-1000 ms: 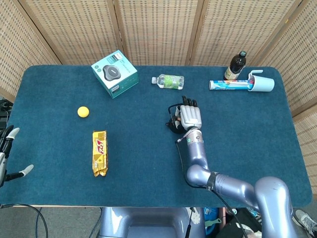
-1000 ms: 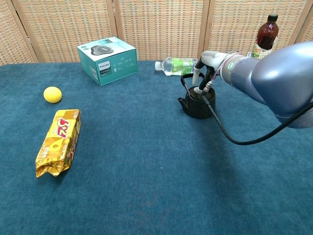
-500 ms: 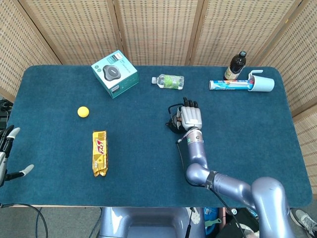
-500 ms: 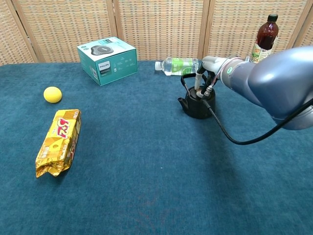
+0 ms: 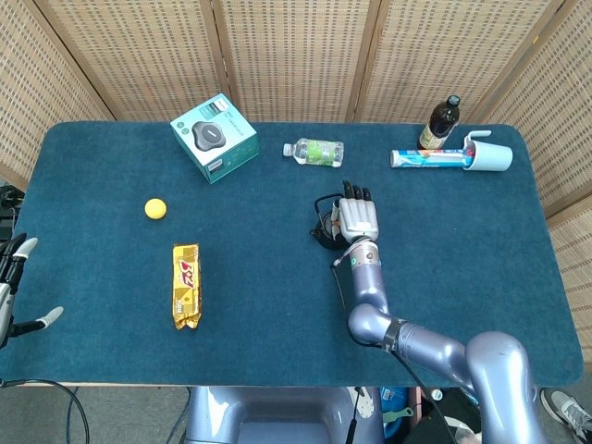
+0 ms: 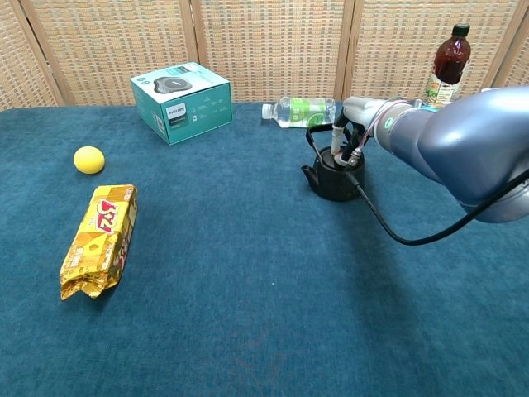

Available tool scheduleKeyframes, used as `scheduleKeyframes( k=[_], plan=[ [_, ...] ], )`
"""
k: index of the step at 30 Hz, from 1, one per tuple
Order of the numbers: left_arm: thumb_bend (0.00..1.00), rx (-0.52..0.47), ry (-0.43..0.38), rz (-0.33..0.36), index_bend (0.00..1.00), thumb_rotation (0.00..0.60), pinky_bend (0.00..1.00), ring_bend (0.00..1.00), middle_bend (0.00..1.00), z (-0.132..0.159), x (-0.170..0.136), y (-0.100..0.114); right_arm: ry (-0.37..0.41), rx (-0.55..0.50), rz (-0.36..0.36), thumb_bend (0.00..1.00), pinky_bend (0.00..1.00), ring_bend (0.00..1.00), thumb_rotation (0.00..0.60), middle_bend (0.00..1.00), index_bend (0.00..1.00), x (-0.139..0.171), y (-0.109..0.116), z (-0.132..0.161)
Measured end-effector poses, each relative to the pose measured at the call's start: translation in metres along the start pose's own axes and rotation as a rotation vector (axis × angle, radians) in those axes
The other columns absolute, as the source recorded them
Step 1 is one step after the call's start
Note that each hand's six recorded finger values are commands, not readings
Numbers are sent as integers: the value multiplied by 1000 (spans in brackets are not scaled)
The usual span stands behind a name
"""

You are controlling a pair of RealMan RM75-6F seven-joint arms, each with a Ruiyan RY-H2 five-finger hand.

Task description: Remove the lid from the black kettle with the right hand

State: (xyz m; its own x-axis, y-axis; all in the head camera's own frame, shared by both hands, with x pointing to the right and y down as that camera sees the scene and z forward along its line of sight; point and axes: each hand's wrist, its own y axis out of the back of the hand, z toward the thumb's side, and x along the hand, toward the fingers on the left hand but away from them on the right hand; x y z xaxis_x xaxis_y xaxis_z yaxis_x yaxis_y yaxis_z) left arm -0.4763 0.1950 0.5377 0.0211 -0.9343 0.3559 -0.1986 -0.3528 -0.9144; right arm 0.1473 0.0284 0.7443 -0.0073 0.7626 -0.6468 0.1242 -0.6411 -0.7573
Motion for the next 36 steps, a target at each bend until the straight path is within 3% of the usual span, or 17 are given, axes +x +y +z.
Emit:
scheduleKeyframes(
  k=[10, 20, 26, 30, 36],
  plan=[
    [145, -1, -2, 0, 0, 600, 0, 0, 0, 1, -1, 0, 16, -6, -22, 587, 0, 0, 600, 3, 605, 2, 7, 1],
    [145, -6, -25, 6, 0, 600, 0, 0, 0, 6, -5, 3, 113, 1, -99, 587, 0, 0, 600, 3, 605, 30, 47, 5],
    [145, -10, -40, 13, 0, 600, 0, 0, 0, 9, -9, 5, 186, 48, -133, 587, 0, 0, 600, 1, 605, 58, 63, -8],
    [145, -13, -47, 20, 0, 600, 0, 0, 0, 10, -12, 7, 225, 127, -124, 587, 0, 0, 600, 0, 605, 76, 54, -27],
    [145, -13, -60, 25, 0, 600, 0, 0, 0, 14, -15, 9, 273, 225, -82, 587, 0, 0, 600, 0, 605, 98, 24, -56]
  ],
)
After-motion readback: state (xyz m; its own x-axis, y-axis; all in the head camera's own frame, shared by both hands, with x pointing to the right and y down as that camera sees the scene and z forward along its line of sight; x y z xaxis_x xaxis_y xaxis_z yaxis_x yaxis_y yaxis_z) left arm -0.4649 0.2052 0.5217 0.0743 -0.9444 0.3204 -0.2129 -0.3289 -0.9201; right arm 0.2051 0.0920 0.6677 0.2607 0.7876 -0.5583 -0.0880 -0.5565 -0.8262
